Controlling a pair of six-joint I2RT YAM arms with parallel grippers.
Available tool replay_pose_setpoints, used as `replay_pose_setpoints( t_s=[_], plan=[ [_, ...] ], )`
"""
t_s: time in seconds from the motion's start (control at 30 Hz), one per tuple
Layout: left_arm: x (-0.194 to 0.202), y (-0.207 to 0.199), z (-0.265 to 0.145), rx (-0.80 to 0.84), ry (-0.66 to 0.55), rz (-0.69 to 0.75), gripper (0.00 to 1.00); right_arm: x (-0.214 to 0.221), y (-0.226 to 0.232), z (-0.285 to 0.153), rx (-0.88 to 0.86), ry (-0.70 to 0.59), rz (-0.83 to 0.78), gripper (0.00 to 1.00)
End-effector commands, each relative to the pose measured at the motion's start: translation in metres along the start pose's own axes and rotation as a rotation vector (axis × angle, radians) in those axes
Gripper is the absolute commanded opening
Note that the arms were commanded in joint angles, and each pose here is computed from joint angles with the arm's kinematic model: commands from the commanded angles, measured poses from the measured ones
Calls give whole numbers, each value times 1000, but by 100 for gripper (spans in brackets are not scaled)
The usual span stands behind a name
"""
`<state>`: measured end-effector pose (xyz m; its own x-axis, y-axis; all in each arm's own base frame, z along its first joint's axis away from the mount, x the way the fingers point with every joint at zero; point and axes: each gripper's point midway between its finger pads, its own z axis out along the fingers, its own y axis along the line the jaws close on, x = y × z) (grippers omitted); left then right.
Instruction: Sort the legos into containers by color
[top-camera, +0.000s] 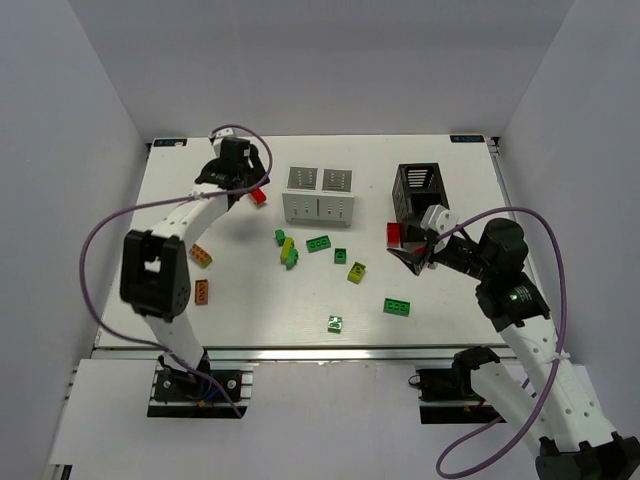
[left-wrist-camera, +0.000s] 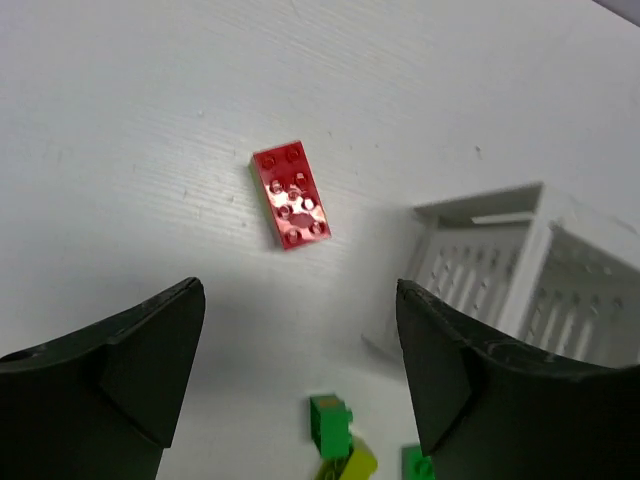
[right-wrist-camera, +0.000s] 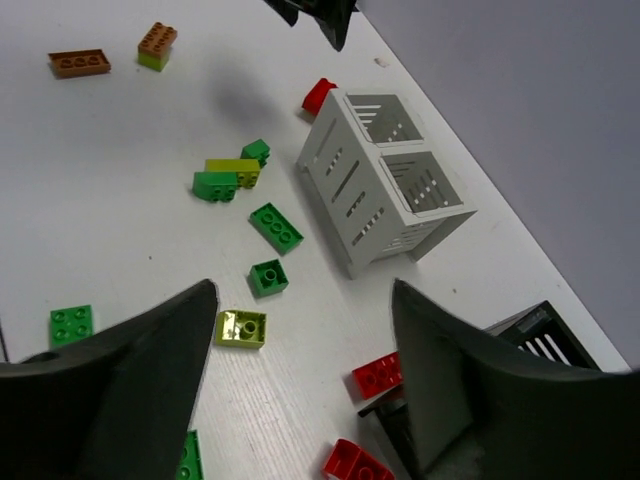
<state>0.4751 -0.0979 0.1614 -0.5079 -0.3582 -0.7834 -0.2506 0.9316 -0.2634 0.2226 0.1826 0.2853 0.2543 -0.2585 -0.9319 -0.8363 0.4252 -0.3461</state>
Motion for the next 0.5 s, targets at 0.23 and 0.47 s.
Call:
replay_pose_setpoints(
  t_s=[0.23, 0.47],
  plan=[
    [9, 22, 60, -302, 147, 33, 88, -8, -21, 2, 88, -16, -23, 55],
    [27, 10, 88, -257, 203, 36, 88, -6, -21, 2, 85, -15, -28, 54]
  ],
)
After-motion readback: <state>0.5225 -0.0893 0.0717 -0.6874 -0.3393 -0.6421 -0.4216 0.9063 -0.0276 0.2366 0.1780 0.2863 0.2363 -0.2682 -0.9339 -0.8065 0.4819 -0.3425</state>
